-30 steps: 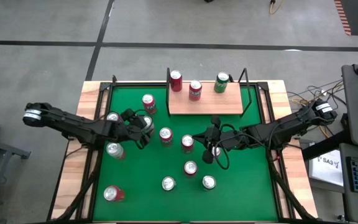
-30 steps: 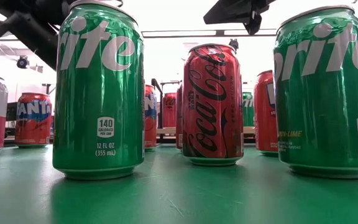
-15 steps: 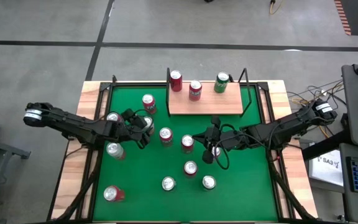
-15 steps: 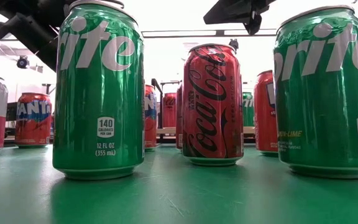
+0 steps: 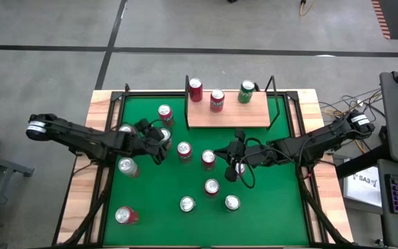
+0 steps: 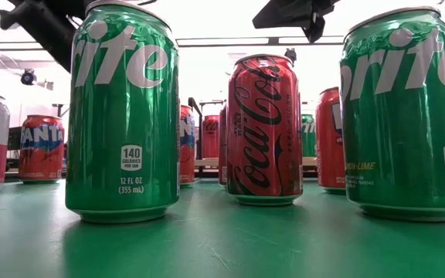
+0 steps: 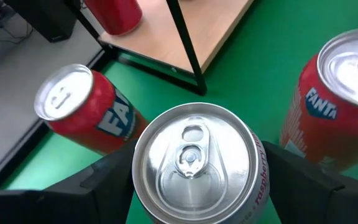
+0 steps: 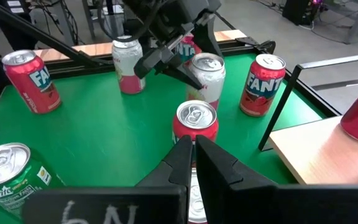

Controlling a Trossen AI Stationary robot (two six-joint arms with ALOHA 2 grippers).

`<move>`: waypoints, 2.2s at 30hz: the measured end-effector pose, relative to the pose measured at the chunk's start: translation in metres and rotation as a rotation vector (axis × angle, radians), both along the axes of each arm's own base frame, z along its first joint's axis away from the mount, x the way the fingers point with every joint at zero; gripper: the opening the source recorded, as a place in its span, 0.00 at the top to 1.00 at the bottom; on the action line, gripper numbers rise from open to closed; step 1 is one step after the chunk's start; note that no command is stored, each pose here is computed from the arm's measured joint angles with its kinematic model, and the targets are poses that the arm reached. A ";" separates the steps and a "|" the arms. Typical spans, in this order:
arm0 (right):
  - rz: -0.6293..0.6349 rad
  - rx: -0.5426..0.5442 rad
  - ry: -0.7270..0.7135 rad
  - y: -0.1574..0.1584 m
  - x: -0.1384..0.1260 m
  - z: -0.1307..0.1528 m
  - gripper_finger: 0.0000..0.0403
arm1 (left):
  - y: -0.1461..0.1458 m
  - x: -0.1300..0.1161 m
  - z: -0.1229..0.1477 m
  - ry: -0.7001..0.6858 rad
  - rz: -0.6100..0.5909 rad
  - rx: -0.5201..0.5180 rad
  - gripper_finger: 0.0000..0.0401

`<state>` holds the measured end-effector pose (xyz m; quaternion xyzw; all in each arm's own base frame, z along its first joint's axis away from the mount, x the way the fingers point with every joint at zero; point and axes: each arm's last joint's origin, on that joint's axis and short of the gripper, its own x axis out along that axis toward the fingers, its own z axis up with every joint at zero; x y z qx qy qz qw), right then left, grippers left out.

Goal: Place canned beverage on shelf
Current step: Put the pink-white soda can on the shelf

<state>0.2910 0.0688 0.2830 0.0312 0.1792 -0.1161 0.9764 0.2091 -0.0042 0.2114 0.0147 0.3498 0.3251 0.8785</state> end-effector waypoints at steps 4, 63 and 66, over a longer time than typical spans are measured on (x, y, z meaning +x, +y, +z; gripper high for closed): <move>0.000 0.000 0.000 0.000 0.000 0.000 0.97 | 0.000 0.003 0.021 0.028 -0.017 0.018 0.30; -0.094 -0.164 0.003 -0.018 -0.004 0.010 0.10 | -0.023 0.129 0.157 -0.150 -0.418 0.131 0.29; -0.091 -0.172 -0.022 -0.018 -0.001 0.011 0.09 | -0.023 0.129 0.158 -0.160 -0.428 0.126 0.29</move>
